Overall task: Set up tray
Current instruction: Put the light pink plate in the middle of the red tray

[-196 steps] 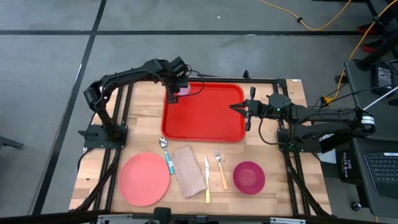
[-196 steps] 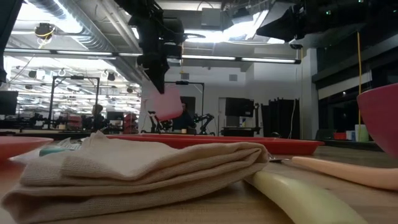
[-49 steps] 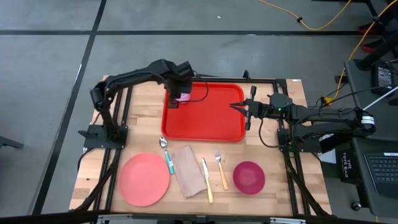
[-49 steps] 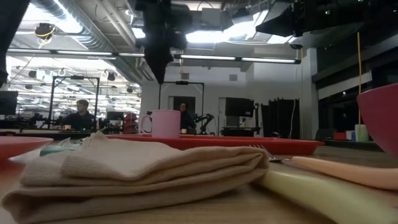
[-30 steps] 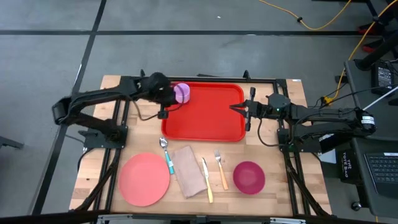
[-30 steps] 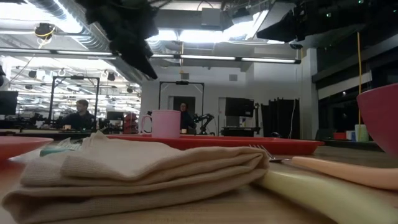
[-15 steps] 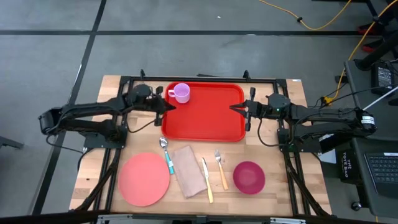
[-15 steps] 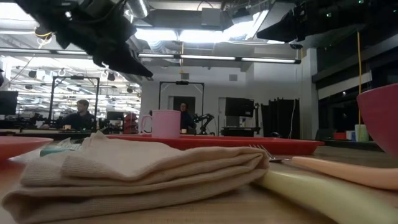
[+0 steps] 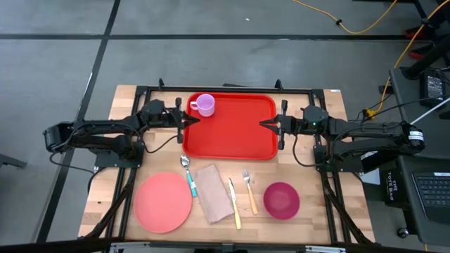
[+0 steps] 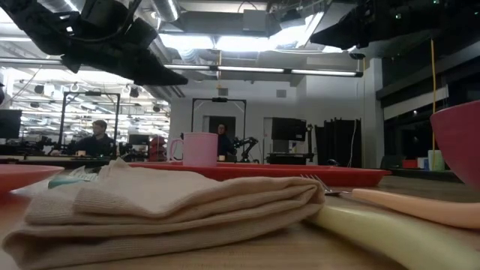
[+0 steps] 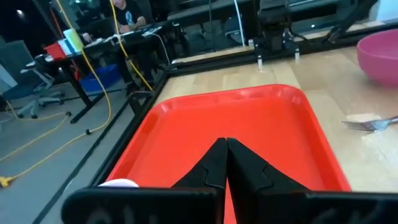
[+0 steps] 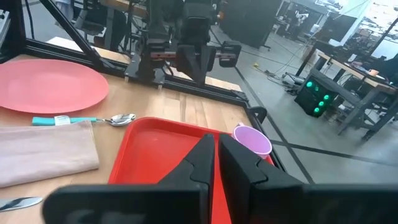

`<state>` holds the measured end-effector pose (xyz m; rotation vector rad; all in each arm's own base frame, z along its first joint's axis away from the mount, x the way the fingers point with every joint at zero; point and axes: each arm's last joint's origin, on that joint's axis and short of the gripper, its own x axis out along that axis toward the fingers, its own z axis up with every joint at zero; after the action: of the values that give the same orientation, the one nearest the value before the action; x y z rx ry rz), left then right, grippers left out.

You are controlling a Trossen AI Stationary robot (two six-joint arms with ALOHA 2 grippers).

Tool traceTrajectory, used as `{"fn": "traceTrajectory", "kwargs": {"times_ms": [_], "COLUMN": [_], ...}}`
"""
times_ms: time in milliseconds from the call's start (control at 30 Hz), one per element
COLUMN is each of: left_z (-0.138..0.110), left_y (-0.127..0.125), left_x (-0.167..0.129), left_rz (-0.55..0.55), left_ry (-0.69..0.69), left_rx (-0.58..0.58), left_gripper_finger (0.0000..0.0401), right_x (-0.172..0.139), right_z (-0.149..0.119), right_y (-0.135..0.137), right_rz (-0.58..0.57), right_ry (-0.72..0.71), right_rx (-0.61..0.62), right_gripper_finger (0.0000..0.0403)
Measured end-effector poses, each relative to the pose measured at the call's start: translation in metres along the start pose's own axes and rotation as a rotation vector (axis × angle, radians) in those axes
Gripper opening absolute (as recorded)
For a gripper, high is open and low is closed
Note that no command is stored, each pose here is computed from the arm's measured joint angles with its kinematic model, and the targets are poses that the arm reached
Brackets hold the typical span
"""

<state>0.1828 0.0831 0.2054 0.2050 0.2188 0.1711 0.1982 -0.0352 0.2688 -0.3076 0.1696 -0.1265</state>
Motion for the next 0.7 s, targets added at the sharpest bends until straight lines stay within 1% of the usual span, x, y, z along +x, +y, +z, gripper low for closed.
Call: {"fn": "traceTrajectory", "kwargs": {"times_ms": [133, 233, 300, 367, 433, 567, 633, 700], "left_z": [0.0, 0.0, 0.0, 0.0, 0.0, 0.004, 0.006, 0.008], "left_y": [-0.001, -0.001, -0.001, -0.001, -0.002, -0.019, -0.031, -0.044], "left_x": [0.0, 0.0, 0.0, 0.0, 0.001, 0.004, 0.005, 0.006], "left_rz": [-0.006, -0.005, -0.004, -0.004, -0.01, -0.067, -0.066, -0.042], "left_ry": [0.0, 0.0, -0.002, -0.003, 0.0, -0.002, 0.008, 0.031], "left_rx": [0.042, 0.051, 0.082, 0.126, 0.143, 0.105, 0.105, 0.123], "left_gripper_finger": [0.0001, 0.0005, 0.0005, 0.0004, 0.0002, 0.0002, 0.0001, 0.0001], "right_x": [0.0, 0.0, 0.0, 0.0, 0.0, 0.0, 0.0, 0.0], "right_z": [0.0, 0.0, 0.0, 0.0, 0.0, 0.0, -0.001, -0.001], "right_y": [0.0, 0.0, 0.0, 0.0, 0.0, 0.0, 0.0, 0.0], "right_rz": [-0.001, -0.001, -0.001, 0.0, 0.0, 0.0, 0.001, 0.002], "right_ry": [-0.002, -0.001, -0.001, 0.0, 0.002, 0.003, 0.006, 0.008], "right_rx": [-0.002, 0.01, 0.031, 0.031, 0.023, 0.001, 0.001, 0.001], "right_gripper_finger": [0.0029, 0.0029, 0.0029, 0.0029, 0.0029, 0.0029, 0.0029, 0.0029]}}
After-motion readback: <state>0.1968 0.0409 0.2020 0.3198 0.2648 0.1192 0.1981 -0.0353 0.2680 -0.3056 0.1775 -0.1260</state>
